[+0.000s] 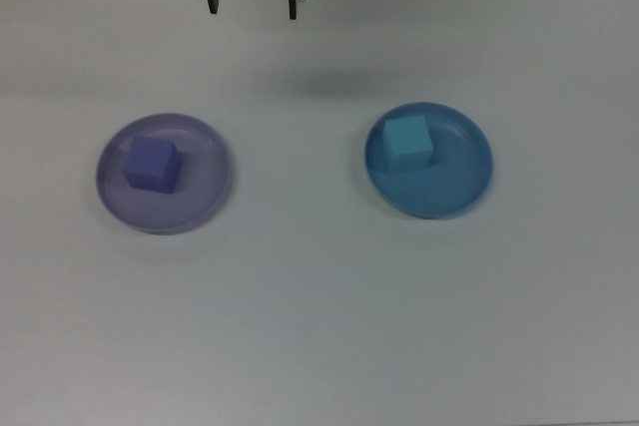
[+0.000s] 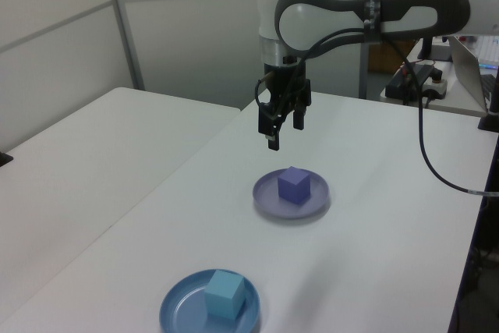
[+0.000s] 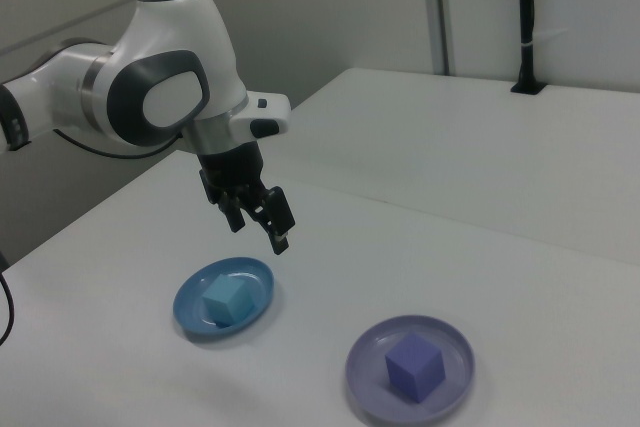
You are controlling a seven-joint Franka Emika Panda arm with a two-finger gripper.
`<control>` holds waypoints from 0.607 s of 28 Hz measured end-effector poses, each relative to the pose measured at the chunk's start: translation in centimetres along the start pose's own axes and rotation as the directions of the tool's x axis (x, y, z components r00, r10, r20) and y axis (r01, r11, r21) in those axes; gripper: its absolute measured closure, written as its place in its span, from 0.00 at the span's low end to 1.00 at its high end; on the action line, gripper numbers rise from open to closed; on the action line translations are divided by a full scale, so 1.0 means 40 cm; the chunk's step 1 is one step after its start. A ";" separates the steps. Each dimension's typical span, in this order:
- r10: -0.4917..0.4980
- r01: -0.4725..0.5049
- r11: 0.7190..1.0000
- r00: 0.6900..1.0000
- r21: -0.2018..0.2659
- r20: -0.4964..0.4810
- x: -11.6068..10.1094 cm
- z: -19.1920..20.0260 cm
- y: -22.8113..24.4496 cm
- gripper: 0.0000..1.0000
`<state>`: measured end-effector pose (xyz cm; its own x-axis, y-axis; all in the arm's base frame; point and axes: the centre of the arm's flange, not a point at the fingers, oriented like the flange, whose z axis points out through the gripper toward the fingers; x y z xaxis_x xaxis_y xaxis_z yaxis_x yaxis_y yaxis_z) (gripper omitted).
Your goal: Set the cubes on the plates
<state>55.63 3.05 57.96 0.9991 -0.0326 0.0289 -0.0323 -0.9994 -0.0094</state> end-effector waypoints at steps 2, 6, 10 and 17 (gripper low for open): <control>0.001 -0.001 1.000 1.000 0.000 -0.001 0.000 -0.001 0.002 0.00; 0.007 -0.007 1.000 1.000 0.000 -0.005 0.002 -0.006 0.010 0.00; 0.017 -0.017 1.000 1.000 0.000 -0.009 0.004 -0.010 0.026 0.00; 0.020 -0.020 1.000 1.000 0.001 -0.017 0.006 -0.020 0.033 0.00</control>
<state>55.79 1.73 58.76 0.9976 -0.0526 0.0453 -0.0522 -0.9986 -0.0107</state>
